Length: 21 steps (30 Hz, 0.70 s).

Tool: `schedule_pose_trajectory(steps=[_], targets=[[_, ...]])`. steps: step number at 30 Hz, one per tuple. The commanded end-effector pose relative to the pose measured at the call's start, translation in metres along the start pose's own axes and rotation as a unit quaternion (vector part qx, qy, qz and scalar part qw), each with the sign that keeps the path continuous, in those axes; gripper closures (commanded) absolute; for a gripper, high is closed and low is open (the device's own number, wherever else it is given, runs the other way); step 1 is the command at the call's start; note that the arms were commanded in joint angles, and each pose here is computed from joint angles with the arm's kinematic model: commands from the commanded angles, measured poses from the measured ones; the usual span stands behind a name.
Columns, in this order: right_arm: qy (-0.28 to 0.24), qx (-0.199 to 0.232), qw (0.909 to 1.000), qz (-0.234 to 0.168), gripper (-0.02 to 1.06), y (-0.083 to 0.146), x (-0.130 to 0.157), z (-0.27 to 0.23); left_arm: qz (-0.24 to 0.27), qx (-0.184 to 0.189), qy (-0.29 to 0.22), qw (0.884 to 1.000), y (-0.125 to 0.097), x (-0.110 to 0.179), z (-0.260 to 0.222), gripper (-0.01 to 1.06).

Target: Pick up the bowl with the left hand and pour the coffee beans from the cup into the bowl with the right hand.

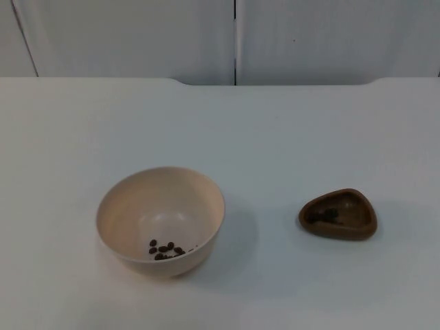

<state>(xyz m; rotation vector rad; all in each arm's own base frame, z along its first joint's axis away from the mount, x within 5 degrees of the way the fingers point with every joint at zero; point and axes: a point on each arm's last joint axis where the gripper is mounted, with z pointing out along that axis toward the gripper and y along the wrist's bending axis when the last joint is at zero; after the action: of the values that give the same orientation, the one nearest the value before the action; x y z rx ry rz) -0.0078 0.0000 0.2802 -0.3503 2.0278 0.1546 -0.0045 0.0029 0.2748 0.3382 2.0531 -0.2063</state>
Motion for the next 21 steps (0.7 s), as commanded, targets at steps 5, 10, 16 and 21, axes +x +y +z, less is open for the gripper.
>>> schedule_pose_trajectory(steps=[5,10,16,21], targets=[[-0.001,0.055,0.9982,0.025,-0.01,0.0010,-0.0002,0.0003,0.002,-0.002,-0.005,1.000,0.0004,0.0000,0.0007,0.00],[0.000,0.075,0.9965,0.036,-0.01,0.0013,-0.0003,0.0005,0.002,-0.002,-0.005,1.000,0.0004,0.0000,0.0007,0.00],[0.000,0.078,0.9962,0.038,-0.01,0.0015,-0.0003,0.0005,0.002,-0.002,-0.005,1.000,0.0004,0.0000,0.0007,0.00],[0.000,0.078,0.9962,0.038,-0.01,0.0015,-0.0003,0.0005,0.002,-0.002,-0.005,1.000,0.0004,0.0000,0.0007,0.00]])
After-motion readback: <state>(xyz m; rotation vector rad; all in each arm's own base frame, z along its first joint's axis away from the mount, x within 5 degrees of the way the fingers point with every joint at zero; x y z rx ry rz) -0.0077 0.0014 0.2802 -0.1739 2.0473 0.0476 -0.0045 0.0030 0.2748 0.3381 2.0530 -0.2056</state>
